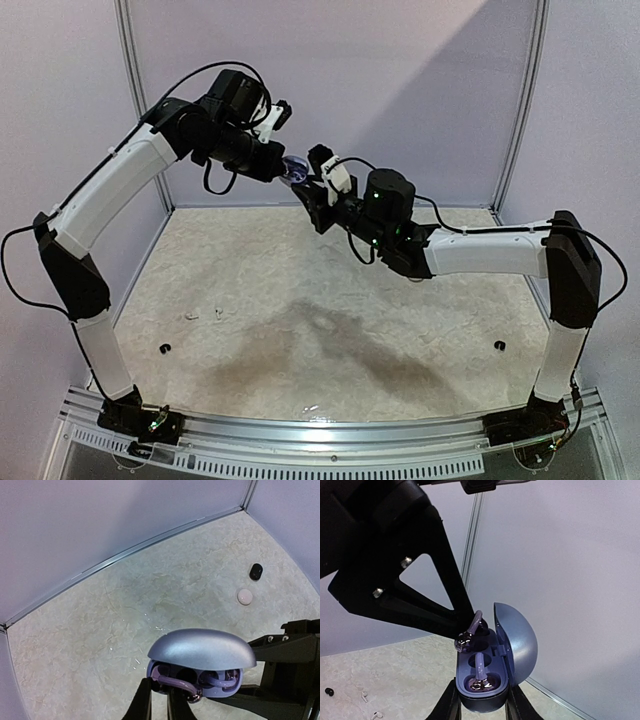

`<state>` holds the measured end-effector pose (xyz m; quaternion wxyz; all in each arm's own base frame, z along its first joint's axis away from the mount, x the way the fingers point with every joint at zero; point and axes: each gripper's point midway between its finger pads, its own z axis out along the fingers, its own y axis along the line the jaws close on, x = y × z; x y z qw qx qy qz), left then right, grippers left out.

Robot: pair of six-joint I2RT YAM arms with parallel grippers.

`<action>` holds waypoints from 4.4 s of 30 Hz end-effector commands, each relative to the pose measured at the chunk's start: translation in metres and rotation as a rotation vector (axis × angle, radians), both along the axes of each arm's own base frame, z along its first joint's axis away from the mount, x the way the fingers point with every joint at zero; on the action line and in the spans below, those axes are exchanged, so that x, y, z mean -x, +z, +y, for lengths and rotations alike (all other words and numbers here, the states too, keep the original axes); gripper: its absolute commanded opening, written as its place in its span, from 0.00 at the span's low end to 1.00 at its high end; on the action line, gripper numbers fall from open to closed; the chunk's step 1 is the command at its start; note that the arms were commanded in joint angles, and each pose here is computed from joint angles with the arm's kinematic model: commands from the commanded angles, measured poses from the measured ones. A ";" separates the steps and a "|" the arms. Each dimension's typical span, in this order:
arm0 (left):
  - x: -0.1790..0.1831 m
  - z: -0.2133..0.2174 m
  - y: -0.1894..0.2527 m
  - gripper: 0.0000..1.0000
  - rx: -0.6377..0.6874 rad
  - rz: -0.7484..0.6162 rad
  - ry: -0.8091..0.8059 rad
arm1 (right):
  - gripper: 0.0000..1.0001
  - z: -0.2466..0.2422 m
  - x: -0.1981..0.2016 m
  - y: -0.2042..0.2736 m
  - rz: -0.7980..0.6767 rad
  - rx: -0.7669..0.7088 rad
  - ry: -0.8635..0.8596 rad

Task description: Insert the wireless bluetooth earbuds into the charging case

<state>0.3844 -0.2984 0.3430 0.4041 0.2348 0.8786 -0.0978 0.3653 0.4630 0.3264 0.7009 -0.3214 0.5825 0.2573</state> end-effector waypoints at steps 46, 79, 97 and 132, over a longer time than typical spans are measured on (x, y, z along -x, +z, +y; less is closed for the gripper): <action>-0.008 -0.009 -0.014 0.00 -0.066 -0.052 0.016 | 0.00 0.002 0.002 0.013 0.044 -0.129 0.024; 0.011 -0.005 -0.006 0.31 -0.122 -0.031 -0.095 | 0.00 -0.019 -0.003 0.011 0.079 -0.206 0.024; 0.076 -0.026 0.027 0.26 0.132 0.079 -0.610 | 0.00 -0.028 0.055 0.033 -0.030 -0.176 0.339; 0.092 -0.012 0.060 0.04 0.279 -0.226 -0.713 | 0.00 -0.031 0.080 0.050 -0.077 -0.116 0.431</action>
